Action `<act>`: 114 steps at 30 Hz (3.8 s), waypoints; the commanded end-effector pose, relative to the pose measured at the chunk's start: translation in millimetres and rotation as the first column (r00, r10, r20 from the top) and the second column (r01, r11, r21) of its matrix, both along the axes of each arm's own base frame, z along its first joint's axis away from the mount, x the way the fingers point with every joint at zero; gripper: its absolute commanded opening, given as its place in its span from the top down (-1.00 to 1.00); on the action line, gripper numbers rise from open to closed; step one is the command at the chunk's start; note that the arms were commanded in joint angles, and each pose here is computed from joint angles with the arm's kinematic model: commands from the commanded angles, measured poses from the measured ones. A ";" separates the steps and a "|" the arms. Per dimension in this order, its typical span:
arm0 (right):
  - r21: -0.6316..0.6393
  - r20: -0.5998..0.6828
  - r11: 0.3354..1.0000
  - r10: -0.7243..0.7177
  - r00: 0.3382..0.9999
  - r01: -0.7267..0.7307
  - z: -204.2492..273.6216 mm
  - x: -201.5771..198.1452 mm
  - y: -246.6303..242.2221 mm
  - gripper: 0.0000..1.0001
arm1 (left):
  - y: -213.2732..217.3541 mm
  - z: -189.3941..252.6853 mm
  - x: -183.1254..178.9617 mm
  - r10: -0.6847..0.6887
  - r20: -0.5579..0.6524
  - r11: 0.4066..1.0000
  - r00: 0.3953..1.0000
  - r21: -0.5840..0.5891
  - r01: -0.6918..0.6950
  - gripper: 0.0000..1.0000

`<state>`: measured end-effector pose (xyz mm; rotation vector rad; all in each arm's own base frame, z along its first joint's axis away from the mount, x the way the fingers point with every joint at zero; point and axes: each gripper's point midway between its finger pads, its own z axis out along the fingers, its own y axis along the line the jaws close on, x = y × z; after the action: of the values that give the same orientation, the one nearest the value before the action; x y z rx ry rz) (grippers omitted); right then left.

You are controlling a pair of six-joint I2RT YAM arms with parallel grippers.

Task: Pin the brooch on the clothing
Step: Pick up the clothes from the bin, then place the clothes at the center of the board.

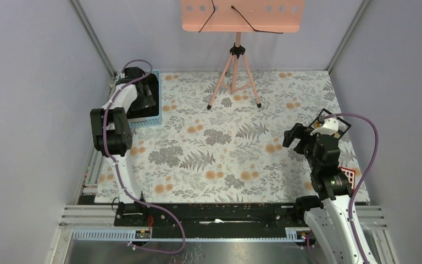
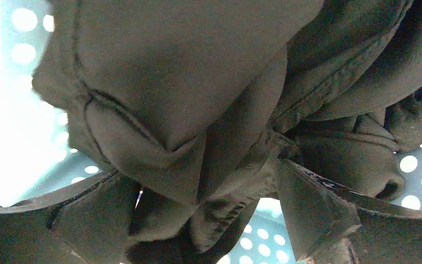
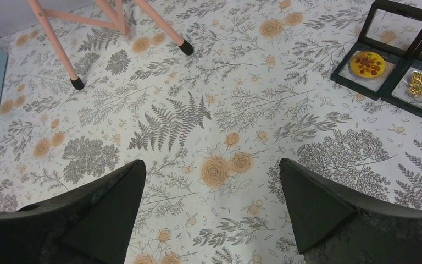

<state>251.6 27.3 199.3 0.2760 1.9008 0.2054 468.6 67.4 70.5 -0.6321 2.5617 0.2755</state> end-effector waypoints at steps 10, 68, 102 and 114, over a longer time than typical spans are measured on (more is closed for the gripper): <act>0.012 0.060 1.000 0.027 0.998 -0.027 26.3 0.7 5.0 -0.99 | 9.9 -6.5 33.8 -0.025 0.040 1.000 0.999 0.017 0.024 -0.24; 0.091 0.003 0.964 0.251 0.968 -0.250 39.6 -20.4 45.0 -0.99 | -265.1 564.0 -248.5 -0.145 0.987 0.288 -0.062 0.102 0.952 1.00; 0.089 -0.101 0.982 0.176 0.979 -0.167 11.7 -6.6 34.9 -0.99 | -479.9 127.8 -268.2 -0.821 0.523 0.118 0.228 -0.236 0.965 1.00; 0.056 -0.100 0.990 0.135 0.986 -0.130 12.4 -5.0 25.9 -0.99 | -388.9 139.6 -258.7 -0.840 0.451 0.351 0.300 0.031 0.936 -0.98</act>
<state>240.2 54.2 198.8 0.2118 2.0547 0.3454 198.6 -367.5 155.8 0.8678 2.2809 -0.6343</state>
